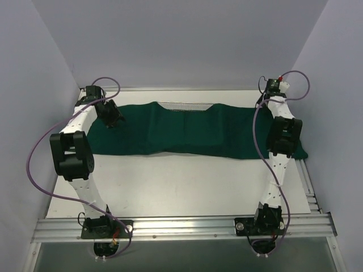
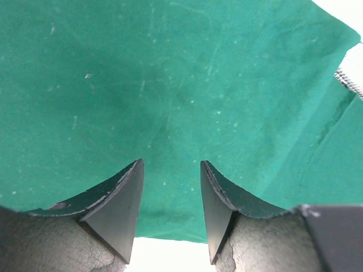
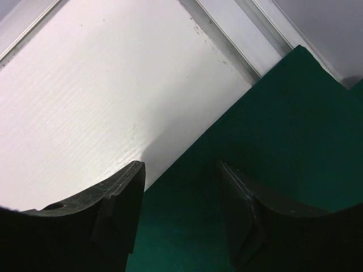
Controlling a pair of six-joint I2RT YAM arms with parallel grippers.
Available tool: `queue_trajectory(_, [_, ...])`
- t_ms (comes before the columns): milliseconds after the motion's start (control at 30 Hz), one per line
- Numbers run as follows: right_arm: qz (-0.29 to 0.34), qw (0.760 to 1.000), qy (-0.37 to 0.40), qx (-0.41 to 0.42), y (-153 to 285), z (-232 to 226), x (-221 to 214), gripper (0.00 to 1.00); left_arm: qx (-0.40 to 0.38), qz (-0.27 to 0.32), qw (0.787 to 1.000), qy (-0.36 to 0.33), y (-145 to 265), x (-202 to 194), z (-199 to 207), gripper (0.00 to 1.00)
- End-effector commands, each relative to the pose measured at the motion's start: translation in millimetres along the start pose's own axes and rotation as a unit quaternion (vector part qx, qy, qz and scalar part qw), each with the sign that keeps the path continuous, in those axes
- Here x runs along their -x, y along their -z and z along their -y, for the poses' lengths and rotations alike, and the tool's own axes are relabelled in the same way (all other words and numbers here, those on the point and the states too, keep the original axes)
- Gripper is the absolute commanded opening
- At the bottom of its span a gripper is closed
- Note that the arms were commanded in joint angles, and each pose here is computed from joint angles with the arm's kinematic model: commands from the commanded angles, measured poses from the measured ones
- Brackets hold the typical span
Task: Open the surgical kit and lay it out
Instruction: Open the surgical kit at the center of the board.
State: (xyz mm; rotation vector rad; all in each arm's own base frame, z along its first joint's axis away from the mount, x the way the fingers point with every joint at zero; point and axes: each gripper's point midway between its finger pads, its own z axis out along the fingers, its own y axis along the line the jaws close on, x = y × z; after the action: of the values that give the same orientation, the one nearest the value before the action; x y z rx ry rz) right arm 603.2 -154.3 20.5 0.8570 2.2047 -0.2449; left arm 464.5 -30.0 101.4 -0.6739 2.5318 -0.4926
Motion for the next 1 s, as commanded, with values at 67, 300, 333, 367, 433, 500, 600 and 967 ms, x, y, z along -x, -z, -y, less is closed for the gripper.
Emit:
queue_trajectory(67, [0.010,1.000,0.005,-0.016,-11,7,10,0.51,-0.023,0.007,1.000,0.005,5,12,15,0.54])
queue_trajectory(300, [-0.026,0.999,0.030,-0.037,-26,16,-15,0.43,-0.026,-0.001,1.000,0.012,-2,13,15,0.54])
queue_trajectory(333, [-0.029,0.998,0.035,-0.039,-28,17,-17,0.38,-0.026,0.001,1.000,0.011,-3,14,15,0.54])
queue_trajectory(367, [-0.033,0.998,0.038,-0.040,-28,17,-20,0.35,-0.026,0.000,1.000,0.012,-4,14,15,0.54])
queue_trajectory(433, [-0.034,0.998,0.040,-0.042,-29,19,-21,0.26,-0.028,-0.002,1.000,0.013,-6,14,16,0.54])
queue_trajectory(500, [-0.032,0.998,0.037,-0.040,-28,18,-19,0.20,-0.031,-0.005,0.999,0.016,-7,13,17,0.54])
queue_trajectory(600, [-0.025,0.999,0.029,-0.025,-26,11,-12,0.09,-0.033,-0.005,0.999,0.016,-6,13,19,0.54])
queue_trajectory(967, [0.030,0.998,-0.046,0.021,24,-14,56,0.00,-0.031,-0.007,0.999,0.017,13,16,26,0.54])
